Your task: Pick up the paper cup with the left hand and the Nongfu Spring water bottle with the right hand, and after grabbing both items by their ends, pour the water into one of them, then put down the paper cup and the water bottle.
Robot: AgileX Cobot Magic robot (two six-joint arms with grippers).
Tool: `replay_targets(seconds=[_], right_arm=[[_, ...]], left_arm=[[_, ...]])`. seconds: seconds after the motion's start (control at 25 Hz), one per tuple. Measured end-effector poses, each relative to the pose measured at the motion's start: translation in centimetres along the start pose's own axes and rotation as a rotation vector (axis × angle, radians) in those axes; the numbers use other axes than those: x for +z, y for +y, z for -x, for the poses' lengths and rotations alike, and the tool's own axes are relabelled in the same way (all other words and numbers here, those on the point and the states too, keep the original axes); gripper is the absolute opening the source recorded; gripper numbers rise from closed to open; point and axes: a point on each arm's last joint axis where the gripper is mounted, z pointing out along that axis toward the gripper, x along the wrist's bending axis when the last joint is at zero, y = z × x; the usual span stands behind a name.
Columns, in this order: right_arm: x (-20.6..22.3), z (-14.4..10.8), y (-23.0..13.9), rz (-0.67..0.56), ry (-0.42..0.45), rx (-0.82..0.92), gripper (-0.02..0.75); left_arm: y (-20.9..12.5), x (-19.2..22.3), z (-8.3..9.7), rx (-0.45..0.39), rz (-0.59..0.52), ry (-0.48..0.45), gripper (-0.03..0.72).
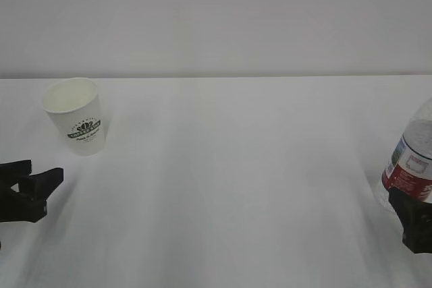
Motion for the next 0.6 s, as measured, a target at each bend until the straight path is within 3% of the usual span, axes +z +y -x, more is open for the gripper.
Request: replay_targets(seconds=[0.28, 0.6], right_arm=[[0.01, 0.54, -0.03, -0.002, -0.059, 0.025, 0.650], [0.00, 0.60, -0.04, -0.003, -0.067, 0.012, 0.645]], left_arm=[[0.00, 0.00, -0.01, -0.001, 0.000, 0.001, 0.459], [0.00, 0.00, -0.01, -0.004, 0.000, 0.001, 0.459]])
